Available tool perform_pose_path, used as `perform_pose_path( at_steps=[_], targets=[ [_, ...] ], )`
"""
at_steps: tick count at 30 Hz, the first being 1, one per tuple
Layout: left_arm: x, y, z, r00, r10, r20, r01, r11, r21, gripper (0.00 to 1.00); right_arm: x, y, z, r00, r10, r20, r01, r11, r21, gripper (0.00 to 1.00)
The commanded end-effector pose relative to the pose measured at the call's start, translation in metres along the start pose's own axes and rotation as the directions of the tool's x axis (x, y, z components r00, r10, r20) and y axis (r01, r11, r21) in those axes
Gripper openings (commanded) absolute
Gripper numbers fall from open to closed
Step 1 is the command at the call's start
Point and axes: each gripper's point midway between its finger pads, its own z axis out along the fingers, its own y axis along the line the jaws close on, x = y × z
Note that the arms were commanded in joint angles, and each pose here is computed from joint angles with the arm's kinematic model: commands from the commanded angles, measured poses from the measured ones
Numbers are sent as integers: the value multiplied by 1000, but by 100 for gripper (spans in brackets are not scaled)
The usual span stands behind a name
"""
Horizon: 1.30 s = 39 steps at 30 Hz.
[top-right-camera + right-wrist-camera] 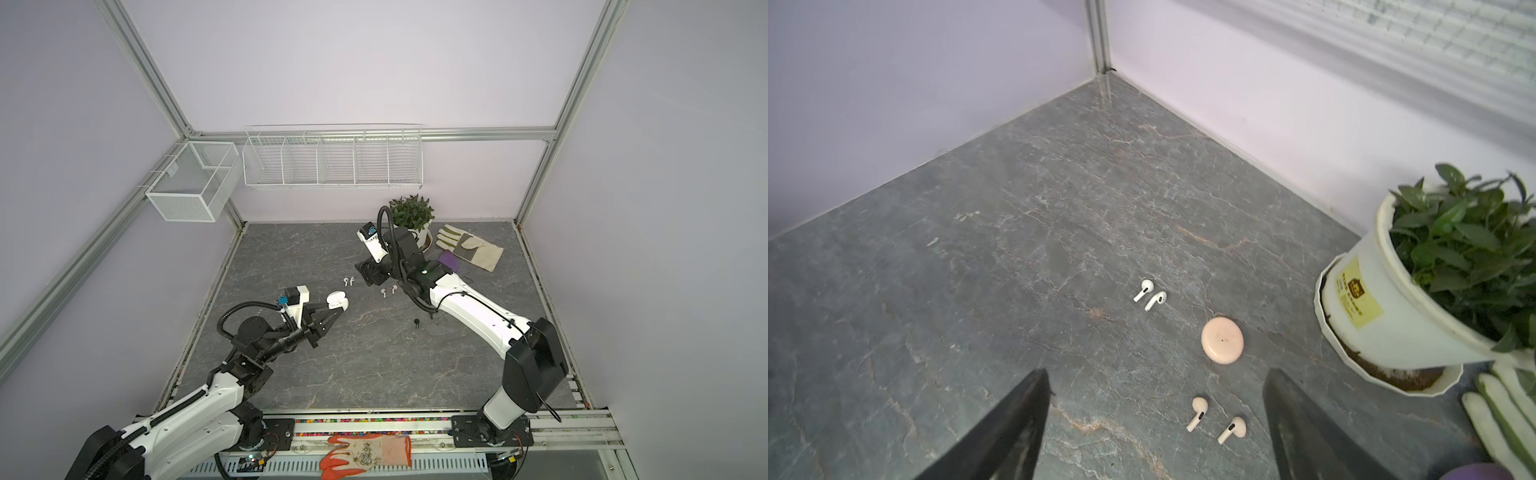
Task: Insert the wireless bluetooth earbuds into the charging case
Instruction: 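Swing the right gripper away toward the white earbuds on the table, then lower the open right gripper over the pair of white earbuds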
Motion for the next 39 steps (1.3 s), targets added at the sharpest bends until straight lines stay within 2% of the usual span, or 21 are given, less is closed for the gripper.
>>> perform_pose_path(
  at_steps=[1, 5, 10, 16, 25, 30, 39],
  targets=[
    [-15, 24, -2, 998, -57, 22, 59, 991, -123, 0, 5, -11, 20, 986, 159, -45, -157, 987, 48, 81],
    [-29, 51, -4, 987, -151, 57, 159, 971, -179, 0, 19, -14, 50, 970, 229, -86, -226, 973, 39, 75],
    [-36, 61, -2, 987, -153, 56, 161, 963, -218, 0, 35, -13, 82, 950, 275, -146, -271, 962, 45, 67],
    [-27, 65, -5, 986, -164, 36, 168, 955, -246, 0, 54, -12, 109, 930, 315, -190, -313, 949, 45, 59],
    [-17, 65, -12, 984, -169, 52, 177, 952, -251, 0, 76, 2, 152, 918, 299, -261, -300, 953, 39, 51],
    [-14, 65, -11, 983, -178, 44, 183, 951, -248, 0, 82, 5, 175, 916, 289, -278, -290, 956, 38, 41],
    [-13, 65, -11, 983, -181, 41, 185, 952, -245, 0, 96, 12, 213, 902, 266, -340, -271, 962, 33, 40]
  ],
)
